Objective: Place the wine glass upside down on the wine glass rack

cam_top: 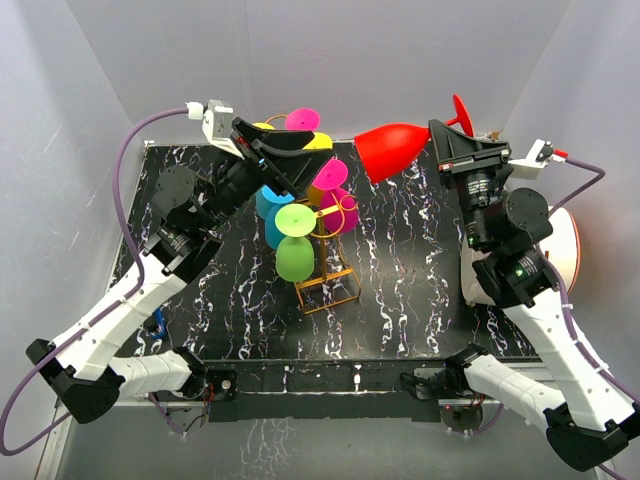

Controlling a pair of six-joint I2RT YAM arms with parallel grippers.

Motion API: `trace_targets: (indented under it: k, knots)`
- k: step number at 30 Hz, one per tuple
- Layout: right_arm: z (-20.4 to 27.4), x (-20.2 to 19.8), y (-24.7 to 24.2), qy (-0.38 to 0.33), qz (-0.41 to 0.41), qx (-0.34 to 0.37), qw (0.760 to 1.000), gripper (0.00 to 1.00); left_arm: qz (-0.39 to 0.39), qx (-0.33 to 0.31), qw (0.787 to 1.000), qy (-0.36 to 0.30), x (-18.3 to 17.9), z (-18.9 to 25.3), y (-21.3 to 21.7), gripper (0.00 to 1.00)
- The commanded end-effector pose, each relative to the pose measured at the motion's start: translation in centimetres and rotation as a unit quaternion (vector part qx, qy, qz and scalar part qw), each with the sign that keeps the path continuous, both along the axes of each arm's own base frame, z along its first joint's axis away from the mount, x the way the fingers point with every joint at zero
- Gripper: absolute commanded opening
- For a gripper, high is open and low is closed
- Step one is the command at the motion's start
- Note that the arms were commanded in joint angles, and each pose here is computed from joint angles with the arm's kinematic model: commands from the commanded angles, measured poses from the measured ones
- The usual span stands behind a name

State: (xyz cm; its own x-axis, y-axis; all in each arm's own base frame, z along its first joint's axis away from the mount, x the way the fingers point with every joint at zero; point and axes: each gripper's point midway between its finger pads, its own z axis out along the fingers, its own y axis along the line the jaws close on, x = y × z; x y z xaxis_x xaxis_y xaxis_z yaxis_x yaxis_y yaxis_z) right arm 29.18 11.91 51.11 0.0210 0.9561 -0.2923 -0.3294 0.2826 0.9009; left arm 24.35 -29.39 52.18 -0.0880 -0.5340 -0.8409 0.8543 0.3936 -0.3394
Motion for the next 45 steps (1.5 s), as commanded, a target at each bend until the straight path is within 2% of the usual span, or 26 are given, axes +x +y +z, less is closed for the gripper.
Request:
trace_targets:
  k: [1,7,12,20,25,30,38,45]
  knots:
    - [3.0,-2.2,-0.5,-0.078,-0.026,-0.121,0.989,0.00,-0.013,-0.028,0.998,0.060,-0.6,1.9,0.5,0.72]
    - [1.4,-2.2,1.4,-0.106,-0.009,-0.257,0.961,0.00,-0.057,-0.068,0.985,0.147,-0.3,1.5,-0.9,0.73]
    - [0.0,-1.9,2.8,-0.134,-0.001,-0.377,0.916,0.00,-0.104,-0.089,0.972,0.192,0.3,0.8,-3.0,0.73]
    - [-2.0,-3.7,4.3,-0.206,0.024,-0.489,0.847,0.00,-0.123,-0.120,0.959,0.224,0.6,1.1,-3.7,0.73]
    - [-2.7,-4.5,6.5,-0.253,0.071,-0.525,0.810,0.00,-0.155,-0.140,0.941,0.267,0.3,0.6,-4.3,0.73]
    - [-3.2,-4.7,7.7,-0.277,0.097,-0.541,0.788,0.00,-0.161,-0.145,0.930,0.296,0.6,-0.1,-4.6,0.69]
    - [-4.0,-4.8,8.2,-0.294,0.101,-0.554,0.772,0.00,-0.151,-0.148,0.916,0.342,1.0,-2.2,-4.7,0.56]
    - [-4.8,-4.5,8.5,-0.292,0.108,-0.560,0.768,0.00,-0.188,-0.142,0.897,0.375,0.8,-3.5,-6.0,0.40]
